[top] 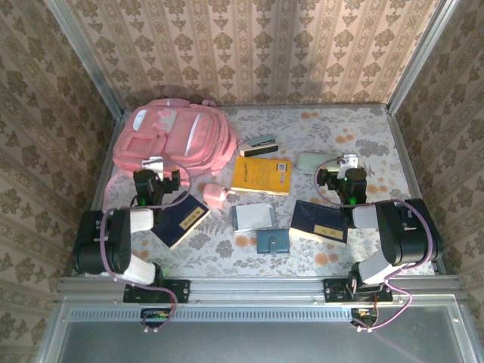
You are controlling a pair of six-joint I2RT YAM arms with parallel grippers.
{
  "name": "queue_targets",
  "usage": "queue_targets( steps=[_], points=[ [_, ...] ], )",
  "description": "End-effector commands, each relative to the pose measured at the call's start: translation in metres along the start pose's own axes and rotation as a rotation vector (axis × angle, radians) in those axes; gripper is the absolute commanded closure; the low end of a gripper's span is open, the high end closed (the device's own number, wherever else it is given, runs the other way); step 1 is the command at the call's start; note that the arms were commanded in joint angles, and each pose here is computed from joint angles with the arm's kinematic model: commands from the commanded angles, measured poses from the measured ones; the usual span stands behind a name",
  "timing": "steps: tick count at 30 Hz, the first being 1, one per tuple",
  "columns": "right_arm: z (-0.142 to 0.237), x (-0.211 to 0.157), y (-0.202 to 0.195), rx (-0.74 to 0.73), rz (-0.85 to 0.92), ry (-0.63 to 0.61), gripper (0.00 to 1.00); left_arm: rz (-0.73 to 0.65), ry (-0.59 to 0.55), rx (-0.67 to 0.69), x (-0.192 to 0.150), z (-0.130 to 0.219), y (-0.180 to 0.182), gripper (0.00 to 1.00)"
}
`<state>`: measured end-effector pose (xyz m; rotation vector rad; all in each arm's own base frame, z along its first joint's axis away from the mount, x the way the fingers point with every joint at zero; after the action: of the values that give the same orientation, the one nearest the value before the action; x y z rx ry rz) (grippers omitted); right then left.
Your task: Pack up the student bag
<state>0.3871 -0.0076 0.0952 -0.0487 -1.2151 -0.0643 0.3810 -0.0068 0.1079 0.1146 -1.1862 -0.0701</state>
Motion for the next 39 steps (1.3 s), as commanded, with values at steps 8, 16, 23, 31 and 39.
queue_targets(
  steps=[8,16,23,31,39],
  points=[
    [0.010,0.043,0.023,0.026,0.100,0.036,0.00,-0.035,-0.195,0.043,0.149,0.063,-0.038,0.00],
    [0.096,0.191,0.085,-0.045,0.053,-0.267,0.00,0.107,0.105,0.106,0.201,0.062,-0.043,0.00],
    [0.175,0.229,0.124,0.320,-0.136,-0.199,0.00,0.230,0.185,0.015,0.197,0.013,-0.050,0.00],
    [0.165,0.186,0.138,0.518,-0.310,0.004,0.00,0.523,0.365,-0.355,0.165,-0.055,-0.062,0.00],
    [0.141,0.109,0.192,0.598,-0.287,0.635,0.00,0.587,0.470,-0.647,0.133,-0.097,-0.102,0.13]
  ],
)
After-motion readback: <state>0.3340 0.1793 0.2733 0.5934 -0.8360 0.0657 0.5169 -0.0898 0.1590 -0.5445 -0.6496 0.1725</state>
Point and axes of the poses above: each hand's point on the last joint's axis, 136 mm out from that joint toward the fingers, its own z axis back along the fingers, its own y axis along the line the jaws close on, x = y × z, the point moved 1 cm from there along z, back along the fingers
